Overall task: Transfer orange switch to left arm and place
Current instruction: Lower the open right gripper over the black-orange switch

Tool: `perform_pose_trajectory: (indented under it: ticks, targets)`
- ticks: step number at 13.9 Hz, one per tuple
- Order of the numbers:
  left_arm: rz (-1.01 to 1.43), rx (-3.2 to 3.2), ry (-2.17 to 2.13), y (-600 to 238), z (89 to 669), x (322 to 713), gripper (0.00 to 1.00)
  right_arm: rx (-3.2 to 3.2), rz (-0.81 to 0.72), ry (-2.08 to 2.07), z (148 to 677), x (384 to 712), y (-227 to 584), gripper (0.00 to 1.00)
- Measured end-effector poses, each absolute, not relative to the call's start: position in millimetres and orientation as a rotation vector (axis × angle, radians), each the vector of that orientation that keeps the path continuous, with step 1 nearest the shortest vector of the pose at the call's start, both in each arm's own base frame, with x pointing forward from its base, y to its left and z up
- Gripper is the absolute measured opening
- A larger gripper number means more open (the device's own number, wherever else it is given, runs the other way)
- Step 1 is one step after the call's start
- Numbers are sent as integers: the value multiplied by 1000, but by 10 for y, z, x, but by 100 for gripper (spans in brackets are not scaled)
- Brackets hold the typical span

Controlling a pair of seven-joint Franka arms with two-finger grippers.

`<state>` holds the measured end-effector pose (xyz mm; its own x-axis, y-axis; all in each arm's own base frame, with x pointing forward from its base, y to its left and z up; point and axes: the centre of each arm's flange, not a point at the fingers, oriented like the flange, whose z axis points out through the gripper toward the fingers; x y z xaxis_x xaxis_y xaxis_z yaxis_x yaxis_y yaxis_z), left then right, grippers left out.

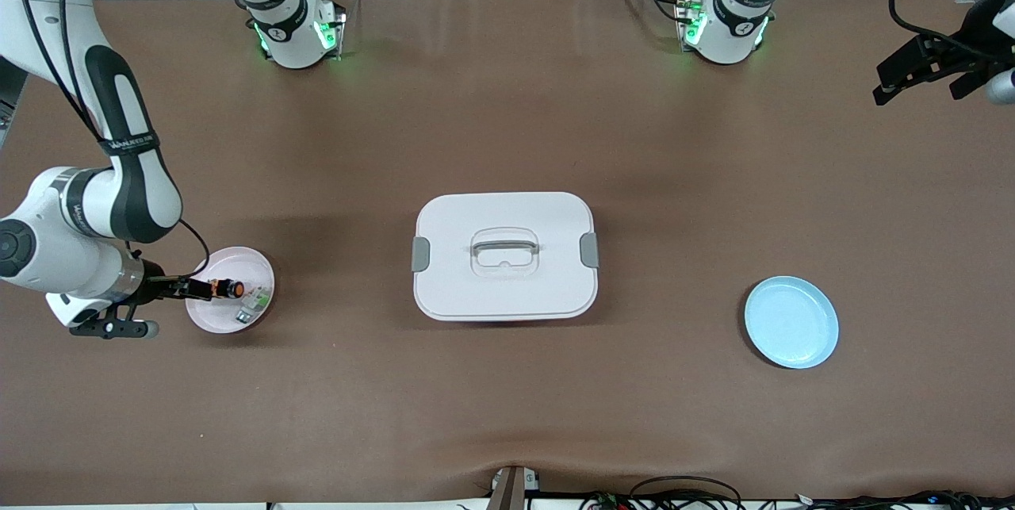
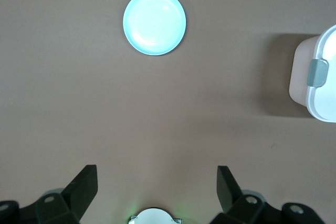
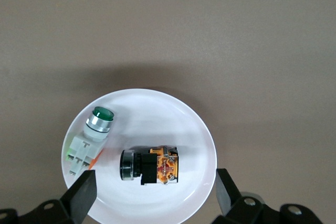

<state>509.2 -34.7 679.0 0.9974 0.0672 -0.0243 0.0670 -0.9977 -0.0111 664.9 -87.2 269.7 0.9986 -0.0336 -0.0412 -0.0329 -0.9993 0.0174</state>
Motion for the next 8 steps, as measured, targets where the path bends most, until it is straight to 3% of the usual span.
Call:
perform_pose_trajectory:
  ticks: [8]
  targets:
    - [40, -3125, -6, -698, 6779, 5061, 100, 3120, -145, -112, 2349, 6619, -760, 100]
